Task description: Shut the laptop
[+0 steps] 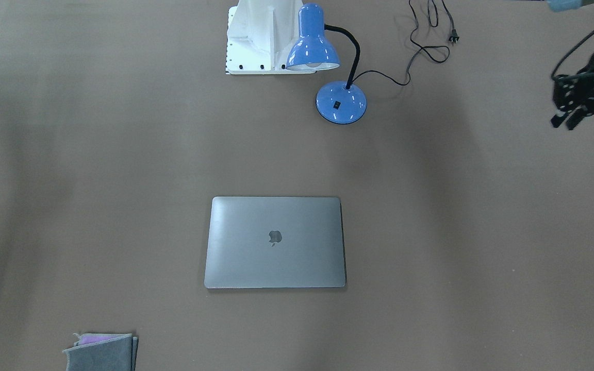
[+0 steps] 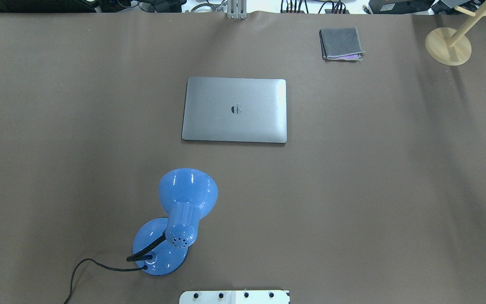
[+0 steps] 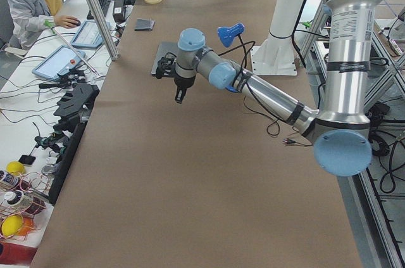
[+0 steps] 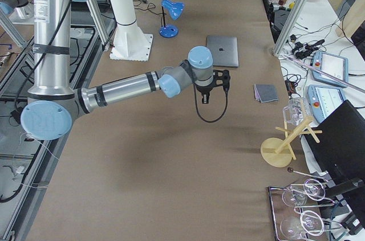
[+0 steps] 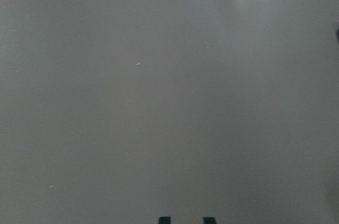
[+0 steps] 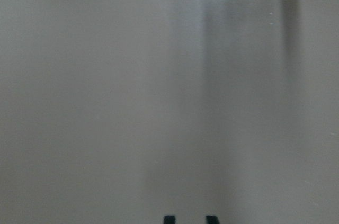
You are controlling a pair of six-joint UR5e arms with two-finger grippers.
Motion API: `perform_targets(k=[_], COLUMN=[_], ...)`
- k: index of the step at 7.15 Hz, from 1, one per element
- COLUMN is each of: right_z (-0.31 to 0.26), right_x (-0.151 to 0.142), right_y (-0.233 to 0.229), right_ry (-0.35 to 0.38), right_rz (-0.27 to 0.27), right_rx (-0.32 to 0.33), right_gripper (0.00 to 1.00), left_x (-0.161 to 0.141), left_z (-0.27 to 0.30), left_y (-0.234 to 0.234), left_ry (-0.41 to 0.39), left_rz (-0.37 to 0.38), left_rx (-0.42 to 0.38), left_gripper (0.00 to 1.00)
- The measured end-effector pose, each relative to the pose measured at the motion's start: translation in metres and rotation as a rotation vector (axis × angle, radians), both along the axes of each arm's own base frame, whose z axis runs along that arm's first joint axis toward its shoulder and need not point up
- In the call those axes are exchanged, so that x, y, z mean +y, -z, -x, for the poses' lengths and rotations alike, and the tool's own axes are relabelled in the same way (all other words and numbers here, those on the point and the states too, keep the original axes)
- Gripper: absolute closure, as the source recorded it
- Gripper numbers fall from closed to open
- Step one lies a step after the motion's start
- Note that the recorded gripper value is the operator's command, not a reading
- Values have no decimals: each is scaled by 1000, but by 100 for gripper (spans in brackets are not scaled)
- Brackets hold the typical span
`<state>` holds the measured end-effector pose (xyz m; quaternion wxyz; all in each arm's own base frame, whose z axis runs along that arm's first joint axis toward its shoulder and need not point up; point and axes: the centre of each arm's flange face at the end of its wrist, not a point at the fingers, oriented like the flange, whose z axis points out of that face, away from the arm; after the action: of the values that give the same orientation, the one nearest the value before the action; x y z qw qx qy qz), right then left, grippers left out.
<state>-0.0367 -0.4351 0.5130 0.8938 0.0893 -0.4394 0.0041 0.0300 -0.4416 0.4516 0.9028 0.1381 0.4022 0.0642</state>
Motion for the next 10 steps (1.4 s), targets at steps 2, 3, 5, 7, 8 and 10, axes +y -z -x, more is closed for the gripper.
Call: perform_targets(k=[2, 3, 5, 7, 8, 10], right_z=[-54, -66, -76, -78, -78, -78], right_x=[44, 53, 59, 60, 60, 61], right_y=[-60, -73, -81, -81, -81, -81], right_ry=[119, 156, 169, 170, 170, 169], right_rz=[-42, -44, -42, -43, -43, -43], right_rx=[86, 103, 114, 115, 114, 111], right_gripper=[0, 0, 0, 0, 0, 0], left_x=[39, 47, 46, 44, 45, 47], left_z=[87, 103, 114, 117, 117, 117], left_y=[-100, -122, -131, -131, -131, -126], left_ry=[-49, -51, -41, -36, -36, -38], left_rz=[-14, -8, 47, 67, 70, 56], left_rx=[-3, -9, -9, -8, -5, 3], left_gripper=[2, 2, 2, 2, 2, 2])
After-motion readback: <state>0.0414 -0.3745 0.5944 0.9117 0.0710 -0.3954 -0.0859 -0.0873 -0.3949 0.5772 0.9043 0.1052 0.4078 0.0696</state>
